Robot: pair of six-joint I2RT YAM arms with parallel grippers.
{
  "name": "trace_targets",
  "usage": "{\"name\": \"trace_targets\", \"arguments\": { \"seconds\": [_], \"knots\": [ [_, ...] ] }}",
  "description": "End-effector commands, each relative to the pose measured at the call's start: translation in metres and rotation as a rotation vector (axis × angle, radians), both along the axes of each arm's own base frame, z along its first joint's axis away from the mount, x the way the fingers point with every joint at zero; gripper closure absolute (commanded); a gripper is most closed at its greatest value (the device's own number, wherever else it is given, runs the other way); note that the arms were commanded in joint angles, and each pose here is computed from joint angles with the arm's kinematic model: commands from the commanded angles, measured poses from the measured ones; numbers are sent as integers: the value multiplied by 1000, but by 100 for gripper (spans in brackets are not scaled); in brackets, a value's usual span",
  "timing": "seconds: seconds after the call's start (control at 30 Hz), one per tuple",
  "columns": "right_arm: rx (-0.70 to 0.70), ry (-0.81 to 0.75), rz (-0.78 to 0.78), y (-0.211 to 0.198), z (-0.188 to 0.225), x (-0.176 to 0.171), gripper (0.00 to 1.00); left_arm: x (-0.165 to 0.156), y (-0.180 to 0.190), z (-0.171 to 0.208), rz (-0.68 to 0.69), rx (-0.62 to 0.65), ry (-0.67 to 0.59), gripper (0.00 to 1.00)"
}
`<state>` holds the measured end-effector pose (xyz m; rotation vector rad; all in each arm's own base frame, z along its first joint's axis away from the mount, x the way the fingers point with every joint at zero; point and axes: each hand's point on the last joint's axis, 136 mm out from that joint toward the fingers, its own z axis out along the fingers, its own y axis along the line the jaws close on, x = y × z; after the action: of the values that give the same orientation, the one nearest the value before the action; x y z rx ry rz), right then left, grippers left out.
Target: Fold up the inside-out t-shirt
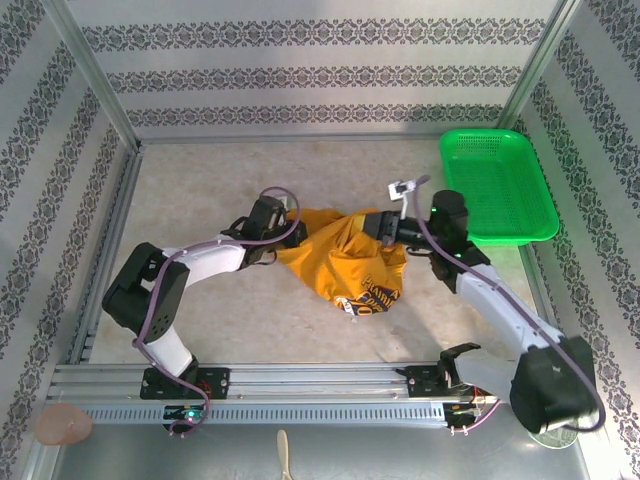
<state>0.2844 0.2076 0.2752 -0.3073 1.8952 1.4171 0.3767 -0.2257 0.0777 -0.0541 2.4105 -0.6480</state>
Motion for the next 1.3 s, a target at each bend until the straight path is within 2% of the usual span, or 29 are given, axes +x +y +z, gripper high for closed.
{"name": "trace_targets", "arguments": {
  "seconds": [0.0, 0.07, 0.23, 0.33, 0.47, 0.63, 0.73, 0.93, 0.97, 1.07, 1.13, 1.2, 1.27],
  "knots": [
    [78, -94, -86, -15, 38, 10, 100, -23, 18, 9, 11, 38, -8, 59],
    [88, -98, -86, -14, 47, 10, 100, -33, 21, 25, 17, 8, -42, 53],
    [94, -92, -81, -10, 55, 12, 100, -46, 14, 102, 13, -119, -198, 45],
    [90, -84, -87, -7, 54, 13, 100, -54, -11, 146, -49, -188, -274, 42],
    [87, -82, -94, -4, 55, 13, 100, -64, -55, 177, -128, -251, -302, 39],
    [73, -84, -97, 1, 56, 11, 100, -70, -106, 169, -144, -358, -264, 36],
    [62, -76, -97, 4, 52, 10, 100, -69, -129, 154, -145, -371, -235, 36],
    [55, -74, -83, 9, 52, 6, 100, -65, -144, 121, -99, -351, -187, 34],
    [59, -76, -81, 9, 54, 5, 100, -64, -144, 114, -91, -343, -177, 36],
    [78, -96, -80, 7, 68, 3, 100, -61, -141, 93, -69, -294, -152, 65],
    [101, -111, -80, 4, 82, 2, 100, -61, -134, 76, -56, -235, -141, 74],
    [122, -124, -67, 2, 94, 0, 100, -60, -126, 62, -41, -186, -136, 75],
    [128, -131, -59, 1, 100, -2, 100, -59, -121, 59, -51, -180, -151, 69]
  ]
}}
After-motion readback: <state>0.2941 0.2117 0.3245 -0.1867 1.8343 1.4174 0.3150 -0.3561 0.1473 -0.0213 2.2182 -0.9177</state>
